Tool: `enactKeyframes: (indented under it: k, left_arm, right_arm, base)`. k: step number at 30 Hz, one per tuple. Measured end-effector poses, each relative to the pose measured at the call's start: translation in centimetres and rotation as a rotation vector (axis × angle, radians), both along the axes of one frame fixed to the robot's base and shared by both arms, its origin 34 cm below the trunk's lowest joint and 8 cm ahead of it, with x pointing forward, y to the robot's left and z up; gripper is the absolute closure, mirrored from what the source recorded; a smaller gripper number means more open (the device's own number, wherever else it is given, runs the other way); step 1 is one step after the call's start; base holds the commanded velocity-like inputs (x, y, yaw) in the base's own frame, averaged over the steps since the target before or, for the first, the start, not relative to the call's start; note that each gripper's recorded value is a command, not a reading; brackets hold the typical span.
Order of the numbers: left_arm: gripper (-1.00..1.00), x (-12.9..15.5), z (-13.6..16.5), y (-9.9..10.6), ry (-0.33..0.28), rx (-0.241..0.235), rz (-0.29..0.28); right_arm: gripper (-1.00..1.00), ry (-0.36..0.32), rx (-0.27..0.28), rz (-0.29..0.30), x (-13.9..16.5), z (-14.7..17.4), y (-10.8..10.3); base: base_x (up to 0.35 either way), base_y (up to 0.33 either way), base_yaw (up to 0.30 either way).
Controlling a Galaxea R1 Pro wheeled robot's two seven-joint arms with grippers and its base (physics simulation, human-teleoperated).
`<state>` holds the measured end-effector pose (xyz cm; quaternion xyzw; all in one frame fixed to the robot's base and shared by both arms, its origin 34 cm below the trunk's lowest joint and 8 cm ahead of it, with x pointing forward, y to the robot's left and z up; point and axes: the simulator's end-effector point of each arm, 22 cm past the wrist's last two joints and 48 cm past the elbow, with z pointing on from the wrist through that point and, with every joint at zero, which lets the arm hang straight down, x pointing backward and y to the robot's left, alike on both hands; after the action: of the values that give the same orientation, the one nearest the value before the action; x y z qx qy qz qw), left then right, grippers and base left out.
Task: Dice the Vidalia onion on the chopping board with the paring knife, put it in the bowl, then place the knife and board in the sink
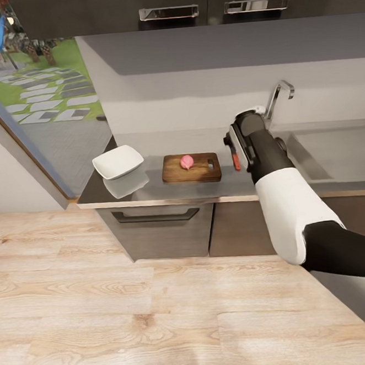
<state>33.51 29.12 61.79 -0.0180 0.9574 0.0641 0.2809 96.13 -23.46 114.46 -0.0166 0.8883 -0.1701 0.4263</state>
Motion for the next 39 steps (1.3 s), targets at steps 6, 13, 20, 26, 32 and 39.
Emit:
enactKeyframes:
  k: [6,13,20,26,32,39]
  left_arm:
    - [-1.00,0.0,0.0,0.0,0.000,0.000,0.000]
    - [-1.00,0.0,0.0,0.0,0.000,0.000,0.000]
    - [-1.00,0.3,-0.5,0.0,0.000,0.000,0.000]
    - [-1.00,0.6,-0.9,0.0,0.000,0.000,0.000]
    - [-1.00,0.6,-1.0,0.1,0.000,0.002,0.001]
    - [-1.00,0.6,-1.0,0.5,0.000,0.007,0.001]
  right_arm:
    - [-1.00,0.012,0.084,0.000,0.0,-0.7,0.6]
    - [-1.00,0.018,0.116,0.003,0.0,-1.0,1.0]
    - [-1.00,0.021,0.119,0.004,0.2,-1.7,1.0]
    - [-1.00,0.019,0.120,0.005,0.5,-2.2,1.1]
    - [-1.00,0.018,0.121,0.005,0.6,-2.3,1.1]
    - [-1.00,0.019,0.122,0.003,0.6,-2.3,1.0]
  base:
    - [0.000,0.000,0.000]
    - [0.000,0.000,0.000]
    - [0.000,0.000,0.000]
    - [0.000,0.000,0.000]
    - [0.000,0.000,0.000]
    - [0.000,0.000,0.000]
